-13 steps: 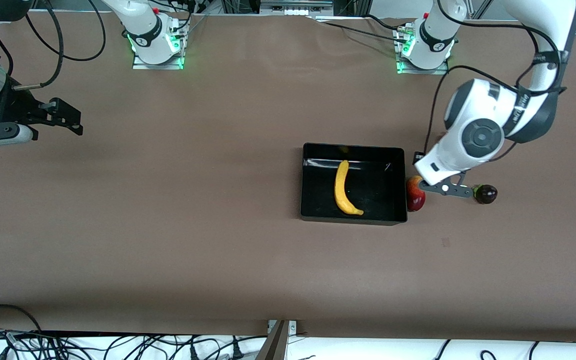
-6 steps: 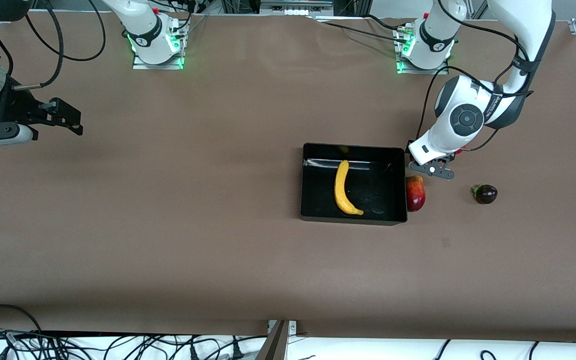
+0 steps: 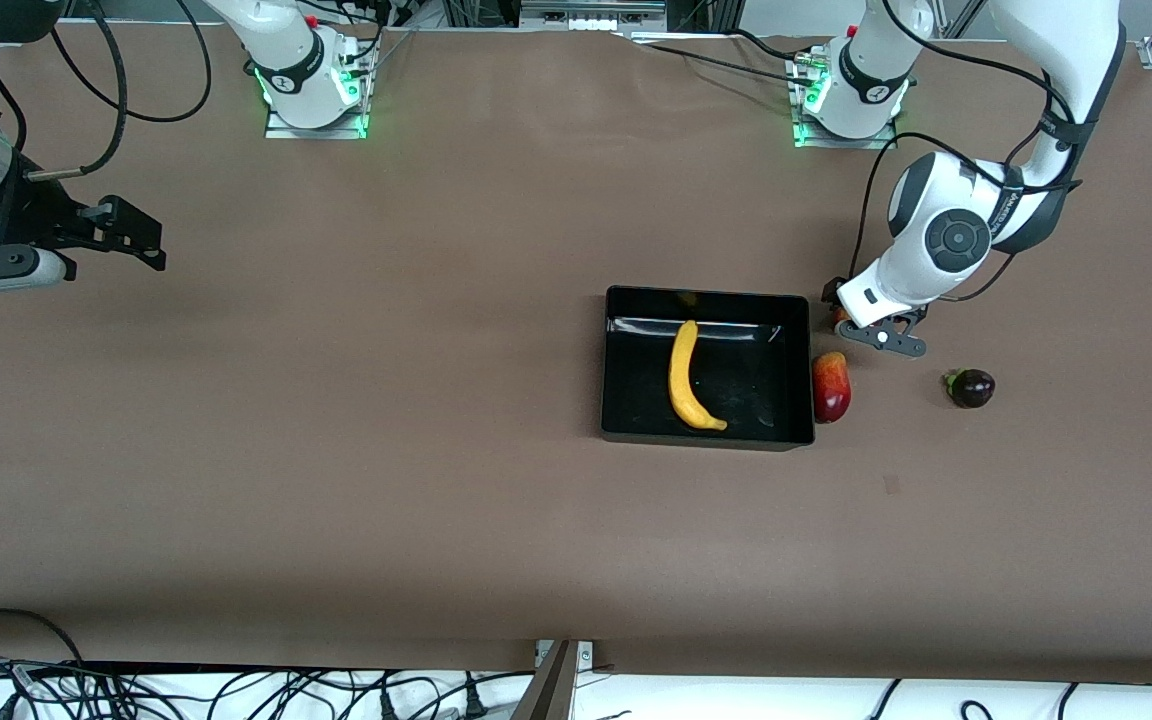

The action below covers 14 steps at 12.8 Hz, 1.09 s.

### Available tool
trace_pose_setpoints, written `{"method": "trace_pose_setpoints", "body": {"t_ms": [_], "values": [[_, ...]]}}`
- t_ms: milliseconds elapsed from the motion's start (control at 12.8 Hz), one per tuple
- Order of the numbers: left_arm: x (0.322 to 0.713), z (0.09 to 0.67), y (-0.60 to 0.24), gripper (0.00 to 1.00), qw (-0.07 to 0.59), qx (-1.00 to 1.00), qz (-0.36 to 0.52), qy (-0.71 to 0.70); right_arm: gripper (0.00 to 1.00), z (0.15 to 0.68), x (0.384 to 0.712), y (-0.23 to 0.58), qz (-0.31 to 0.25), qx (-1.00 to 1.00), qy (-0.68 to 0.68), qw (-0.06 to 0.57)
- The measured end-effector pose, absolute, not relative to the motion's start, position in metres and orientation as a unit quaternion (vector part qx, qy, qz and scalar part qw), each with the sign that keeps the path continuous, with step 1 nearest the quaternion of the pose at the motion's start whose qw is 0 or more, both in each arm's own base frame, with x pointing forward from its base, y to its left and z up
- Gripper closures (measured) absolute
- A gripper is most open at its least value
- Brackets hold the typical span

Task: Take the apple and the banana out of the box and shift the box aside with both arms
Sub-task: 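Lower the apple onto the table beside the box and open the left gripper, then reach the left gripper into the box and grasp the yellow banana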

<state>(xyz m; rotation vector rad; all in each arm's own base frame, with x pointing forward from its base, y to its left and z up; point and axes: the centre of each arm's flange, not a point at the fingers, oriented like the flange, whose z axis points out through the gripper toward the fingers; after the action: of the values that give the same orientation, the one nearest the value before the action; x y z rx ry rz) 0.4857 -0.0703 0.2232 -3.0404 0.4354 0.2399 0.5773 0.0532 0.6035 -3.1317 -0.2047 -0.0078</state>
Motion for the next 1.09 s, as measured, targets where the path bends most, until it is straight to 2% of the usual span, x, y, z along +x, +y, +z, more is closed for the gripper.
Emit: {"method": "trace_pose_setpoints", "body": {"t_ms": [156, 312, 546, 702, 858, 1092], "values": [[0.493, 0.241, -0.073, 0.00, 0.033, -0.987, 0.064, 0.143, 0.00, 0.604, 0.577, 0.053, -0.003, -0.998, -0.065, 0.002], [0.507, 0.281, -0.089, 0.00, 0.039, -0.986, 0.076, 0.143, 0.00, 0.603, 0.577, 0.053, -0.002, -0.998, -0.065, 0.002], [0.524, 0.380, -0.179, 0.00, 0.039, -0.988, 0.088, 0.119, 0.00, 0.603, 0.577, 0.053, -0.002, -0.998, -0.065, 0.002], [0.521, 0.416, -0.249, 0.00, 0.030, -0.992, 0.065, 0.101, 0.00, 0.603, 0.577, 0.053, -0.002, -0.998, -0.065, 0.002], [0.519, 0.393, -0.301, 0.00, 0.015, -0.995, 0.070, 0.066, 0.00, 0.604, 0.577, 0.053, -0.003, -0.998, -0.065, 0.002], [0.520, 0.311, -0.348, 0.00, -0.002, -0.997, 0.072, 0.037, 0.00, 0.604, 0.577, 0.053, -0.003, -0.998, -0.065, 0.002]]}}
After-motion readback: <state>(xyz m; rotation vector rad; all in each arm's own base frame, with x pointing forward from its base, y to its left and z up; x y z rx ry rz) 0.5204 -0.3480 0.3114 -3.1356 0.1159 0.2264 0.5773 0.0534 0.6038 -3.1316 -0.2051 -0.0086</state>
